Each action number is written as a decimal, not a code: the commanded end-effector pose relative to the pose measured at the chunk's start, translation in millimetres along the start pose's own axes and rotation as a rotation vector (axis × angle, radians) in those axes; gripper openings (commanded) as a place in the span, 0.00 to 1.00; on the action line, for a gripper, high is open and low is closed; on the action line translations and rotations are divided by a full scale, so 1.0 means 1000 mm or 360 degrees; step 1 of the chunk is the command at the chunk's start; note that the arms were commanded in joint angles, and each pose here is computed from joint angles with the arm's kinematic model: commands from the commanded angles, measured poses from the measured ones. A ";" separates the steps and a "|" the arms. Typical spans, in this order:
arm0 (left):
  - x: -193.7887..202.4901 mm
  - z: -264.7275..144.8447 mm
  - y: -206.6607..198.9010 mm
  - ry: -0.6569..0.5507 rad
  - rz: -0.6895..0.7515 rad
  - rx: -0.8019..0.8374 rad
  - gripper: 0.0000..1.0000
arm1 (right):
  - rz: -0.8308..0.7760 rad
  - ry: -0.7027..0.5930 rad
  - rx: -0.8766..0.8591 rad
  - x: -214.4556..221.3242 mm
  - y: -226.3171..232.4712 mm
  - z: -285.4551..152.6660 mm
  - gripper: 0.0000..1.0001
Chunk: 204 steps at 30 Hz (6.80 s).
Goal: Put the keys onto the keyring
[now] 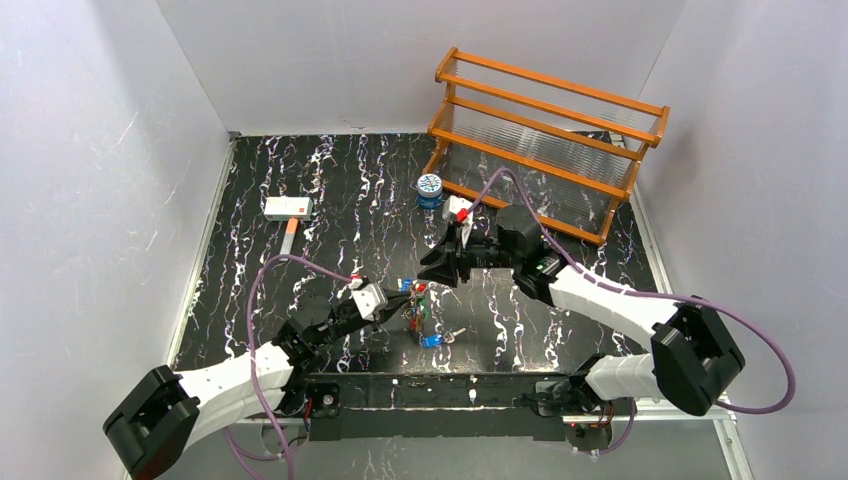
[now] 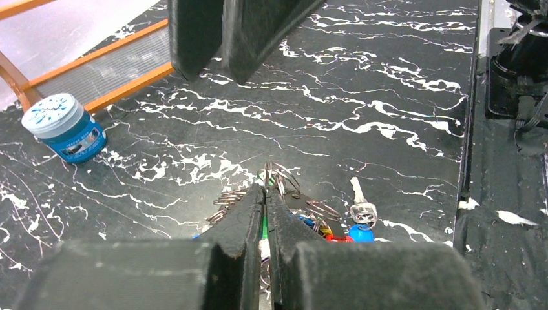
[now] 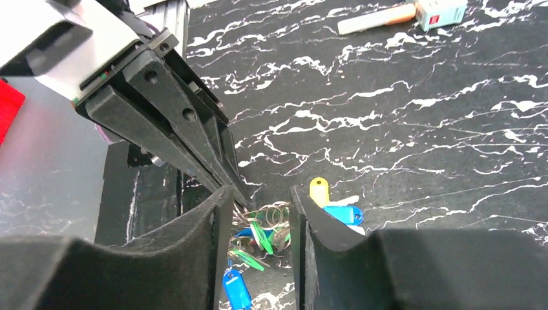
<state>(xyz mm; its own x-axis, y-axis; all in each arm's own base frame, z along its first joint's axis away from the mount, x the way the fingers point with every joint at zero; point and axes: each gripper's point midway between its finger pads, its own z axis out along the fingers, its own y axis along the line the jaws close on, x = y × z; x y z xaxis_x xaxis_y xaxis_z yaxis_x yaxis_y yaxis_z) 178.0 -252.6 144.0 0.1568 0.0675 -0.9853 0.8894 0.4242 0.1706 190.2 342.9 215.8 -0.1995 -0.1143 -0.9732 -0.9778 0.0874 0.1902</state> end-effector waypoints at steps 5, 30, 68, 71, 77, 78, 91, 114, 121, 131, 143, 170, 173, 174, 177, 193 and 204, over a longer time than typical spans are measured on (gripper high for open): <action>-0.006 0.005 0.019 0.0044 -0.0135 -0.0174 0.00 | 0.0145 0.0117 0.0091 0.015 -0.010 0.004 0.43; -0.002 -0.052 0.065 0.0661 0.0363 -0.0423 0.00 | -0.0168 0.0641 0.0037 0.130 0.018 -0.023 0.53; 0.009 -0.035 0.052 0.0488 0.0192 -0.0391 0.00 | -0.0942 0.0941 0.0001 0.198 0.037 -0.021 0.42; 0.010 -0.035 0.051 0.0496 0.0188 -0.0386 0.00 | -0.0927 0.0933 -0.0024 0.198 0.040 -0.020 0.44; 0.009 -0.035 0.051 0.0486 0.0189 -0.0386 0.00 | -0.0890 0.0971 -0.0062 0.201 0.044 -0.022 0.49; 0.009 -0.035 0.051 0.0486 0.0189 -0.0387 0.00 | -0.0889 0.0965 -0.0065 0.200 0.045 -0.022 0.50; 0.009 -0.035 0.050 0.0492 0.0185 -0.0381 0.00 | -0.0797 0.0748 -0.0018 0.168 0.056 -0.010 0.55; 0.011 -0.035 0.050 0.0493 0.0175 -0.0381 0.00 | -0.0736 0.1001 0.0273 0.200 0.042 -0.013 0.01; 0.008 -0.036 0.051 0.0494 0.0176 -0.0385 0.00 | -0.0729 0.0980 0.0338 0.189 0.038 -0.013 0.01; 0.004 -0.032 0.047 0.0455 0.0177 -0.0342 0.00 | -0.0610 0.0523 0.0479 0.111 0.029 -0.017 0.01; -0.007 -0.017 0.023 0.0298 0.0199 -0.0107 0.00 | -0.0161 0.0215 0.0454 0.061 0.009 -0.029 0.01; 0.015 -0.002 -0.007 0.0219 -0.0019 0.0082 0.00 | 0.0190 0.0400 -0.0057 0.037 0.013 0.004 0.01; 0.014 -0.002 -0.006 0.0213 -0.0020 0.0076 0.00 | 0.0240 0.0513 -0.0152 0.050 0.017 0.005 0.01; 0.014 -0.002 -0.006 0.0211 -0.0022 0.0073 0.00 | 0.0254 0.0532 -0.0181 0.052 0.019 0.006 0.01; 0.014 -0.001 -0.006 0.0209 -0.0029 0.0077 0.00 | 0.0294 0.0554 -0.0237 0.057 0.022 0.009 0.01; 0.013 0.000 -0.006 0.0202 -0.0032 0.0074 0.00 | 0.0315 0.0525 -0.0191 0.058 0.021 0.010 0.01; 0.011 -0.001 -0.005 0.0192 -0.0030 0.0063 0.00 | 0.0240 0.0546 0.0097 0.064 0.006 -0.011 0.01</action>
<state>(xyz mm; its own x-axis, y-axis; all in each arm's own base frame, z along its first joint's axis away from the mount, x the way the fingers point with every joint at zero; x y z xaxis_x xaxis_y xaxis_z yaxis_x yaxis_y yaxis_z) 174.7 -250.8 121.0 0.0579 0.2033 -0.9774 0.9111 0.3894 0.1350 169.5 330.1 156.6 -0.3740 -0.4168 -0.8285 -0.9274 0.1647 0.3359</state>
